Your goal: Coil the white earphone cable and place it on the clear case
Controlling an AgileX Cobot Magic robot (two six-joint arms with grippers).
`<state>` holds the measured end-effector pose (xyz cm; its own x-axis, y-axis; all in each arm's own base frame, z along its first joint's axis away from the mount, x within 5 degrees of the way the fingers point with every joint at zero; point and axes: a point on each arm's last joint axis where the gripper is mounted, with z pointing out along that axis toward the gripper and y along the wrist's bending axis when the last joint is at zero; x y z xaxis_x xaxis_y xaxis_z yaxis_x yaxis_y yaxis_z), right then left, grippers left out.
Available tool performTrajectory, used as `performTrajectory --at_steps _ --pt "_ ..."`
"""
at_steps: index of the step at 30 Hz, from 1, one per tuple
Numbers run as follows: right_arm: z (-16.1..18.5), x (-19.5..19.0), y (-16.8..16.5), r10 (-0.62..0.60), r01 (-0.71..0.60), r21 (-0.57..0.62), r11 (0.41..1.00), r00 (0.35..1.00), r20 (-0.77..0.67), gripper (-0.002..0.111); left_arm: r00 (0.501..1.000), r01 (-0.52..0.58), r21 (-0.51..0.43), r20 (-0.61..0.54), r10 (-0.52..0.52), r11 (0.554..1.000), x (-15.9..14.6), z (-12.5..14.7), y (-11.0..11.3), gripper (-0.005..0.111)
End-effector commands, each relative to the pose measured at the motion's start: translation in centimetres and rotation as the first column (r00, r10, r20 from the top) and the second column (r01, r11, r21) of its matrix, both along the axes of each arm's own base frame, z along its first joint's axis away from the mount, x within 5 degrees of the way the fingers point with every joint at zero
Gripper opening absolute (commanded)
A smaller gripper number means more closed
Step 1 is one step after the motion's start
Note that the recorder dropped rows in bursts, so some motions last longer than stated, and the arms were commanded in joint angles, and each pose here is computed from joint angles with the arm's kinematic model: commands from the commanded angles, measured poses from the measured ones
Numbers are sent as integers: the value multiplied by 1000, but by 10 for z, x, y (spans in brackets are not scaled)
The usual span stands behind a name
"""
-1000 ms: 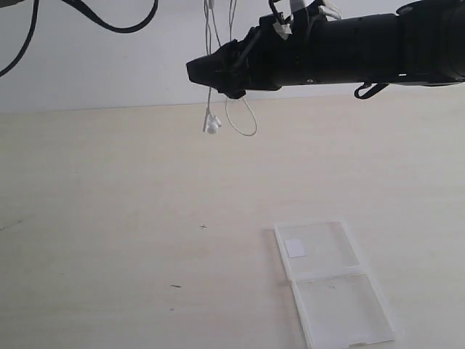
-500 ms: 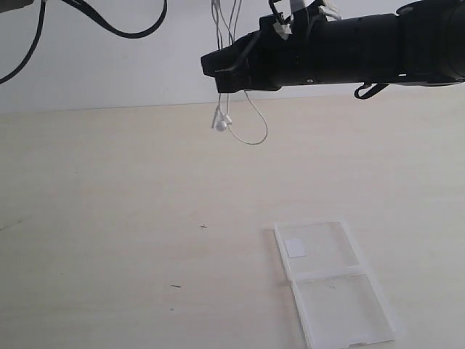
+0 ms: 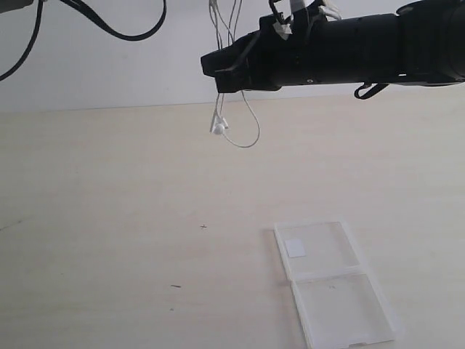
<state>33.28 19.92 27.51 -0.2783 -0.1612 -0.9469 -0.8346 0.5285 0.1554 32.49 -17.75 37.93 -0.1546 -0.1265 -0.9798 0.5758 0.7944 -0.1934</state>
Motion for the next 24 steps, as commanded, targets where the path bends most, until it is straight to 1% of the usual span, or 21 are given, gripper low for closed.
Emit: performTrajectory --at_steps 1,5,6,7,9,14,18,20,24 --pt "5 -1 2 16 -17 14 1000 1000 13 6 1000 -4 12 15 4 1000 -1 3 0 0" --pt "5 -1 3 22 -22 17 1000 1000 13 29 1000 -4 16 18 4 1000 -1 3 0 0" --pt "5 -1 3 21 -22 18 1000 1000 11 38 1000 -4 16 18 4 1000 -1 3 0 0" --pt "5 -1 3 20 -21 20 1000 1000 8 45 1000 -4 19 20 3 1000 -1 3 0 0" --pt "5 -1 3 10 -9 39 999 1000 -26 52 1000 -3 28 27 3 1000 -1 3 0 0" --pt "6 -3 4 22 -20 58 998 999 -43 54 1000 -13 36 24 12 999 0 2 1 0" --pt "5 -4 4 27 -19 82 996 995 -100 55 999 -34 60 22 33 998 1 1 2 0" --pt "4 -5 4 31 -24 66 998 994 -106 58 999 -50 74 18 49 996 2 0 4 0" --pt "3 -4 4 25 -20 55 998 994 -102 68 999 -48 72 18 47 996 2 0 4 0"
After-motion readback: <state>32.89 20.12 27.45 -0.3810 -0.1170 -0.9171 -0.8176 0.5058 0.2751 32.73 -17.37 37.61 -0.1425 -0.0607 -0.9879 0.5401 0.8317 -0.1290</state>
